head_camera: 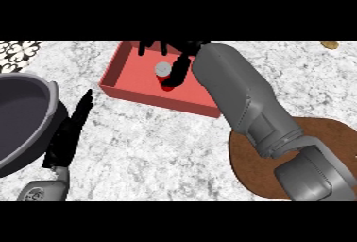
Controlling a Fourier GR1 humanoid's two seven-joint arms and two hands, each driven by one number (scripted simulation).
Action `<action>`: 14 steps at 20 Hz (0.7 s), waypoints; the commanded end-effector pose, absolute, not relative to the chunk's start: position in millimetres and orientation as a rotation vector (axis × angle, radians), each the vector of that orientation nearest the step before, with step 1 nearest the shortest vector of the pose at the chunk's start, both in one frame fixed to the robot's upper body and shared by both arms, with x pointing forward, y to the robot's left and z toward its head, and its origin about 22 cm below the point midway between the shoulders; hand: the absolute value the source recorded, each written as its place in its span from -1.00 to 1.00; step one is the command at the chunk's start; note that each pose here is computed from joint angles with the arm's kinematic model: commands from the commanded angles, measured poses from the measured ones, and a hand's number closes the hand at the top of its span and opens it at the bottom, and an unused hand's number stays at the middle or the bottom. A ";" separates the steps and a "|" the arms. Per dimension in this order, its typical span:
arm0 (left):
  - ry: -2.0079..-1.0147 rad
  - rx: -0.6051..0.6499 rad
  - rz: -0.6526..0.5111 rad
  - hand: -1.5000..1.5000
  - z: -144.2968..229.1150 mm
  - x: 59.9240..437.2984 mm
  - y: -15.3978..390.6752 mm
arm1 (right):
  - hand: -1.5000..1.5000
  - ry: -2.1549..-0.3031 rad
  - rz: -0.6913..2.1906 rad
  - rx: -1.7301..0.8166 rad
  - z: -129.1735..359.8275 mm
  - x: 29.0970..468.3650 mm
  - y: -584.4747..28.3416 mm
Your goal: Pick the can from the cutting board and place it in the cardboard box
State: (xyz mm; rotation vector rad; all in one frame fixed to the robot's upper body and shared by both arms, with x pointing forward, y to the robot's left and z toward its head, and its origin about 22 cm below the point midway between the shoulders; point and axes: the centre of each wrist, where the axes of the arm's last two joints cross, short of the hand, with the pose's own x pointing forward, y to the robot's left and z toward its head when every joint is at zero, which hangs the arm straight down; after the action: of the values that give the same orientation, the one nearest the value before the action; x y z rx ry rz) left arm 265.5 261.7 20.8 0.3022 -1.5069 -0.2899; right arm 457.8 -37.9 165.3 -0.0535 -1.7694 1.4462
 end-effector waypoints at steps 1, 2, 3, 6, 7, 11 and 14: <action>-1.536 0.273 -0.302 0.00 20.3 276.9 245.7 | -1.00 -1.760 1.397 -0.046 150.7 456.7 -42.3; -1.499 0.301 -0.315 0.00 14.1 263.3 257.0 | -1.00 -1.752 1.389 -0.033 149.0 456.7 -43.1; -1.510 0.302 -0.299 0.00 23.8 273.5 256.4 | -1.00 -1.753 1.380 0.003 167.7 457.6 -35.1; -1.525 0.282 -0.319 0.00 28.4 273.6 254.2 | -1.00 -1.811 1.173 0.097 163.2 458.6 -39.9; -1.529 0.286 -0.309 0.00 30.0 280.0 252.6 | -1.00 -1.828 1.103 0.111 153.7 458.4 -44.9; -1.503 0.302 -0.297 0.00 15.4 263.1 261.6 | -1.00 -1.858 0.829 0.202 159.5 460.5 -47.1; -1.516 0.318 -0.276 0.00 17.0 267.1 258.7 | -1.00 -1.862 0.719 0.285 162.2 463.1 -53.6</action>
State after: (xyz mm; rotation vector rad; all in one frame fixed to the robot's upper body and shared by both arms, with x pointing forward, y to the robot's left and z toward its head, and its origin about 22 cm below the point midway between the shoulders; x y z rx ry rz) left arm 268.6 256.9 20.3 0.3020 -1.5144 -0.2968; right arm 460.5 -46.8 159.9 0.1946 -1.8460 0.8876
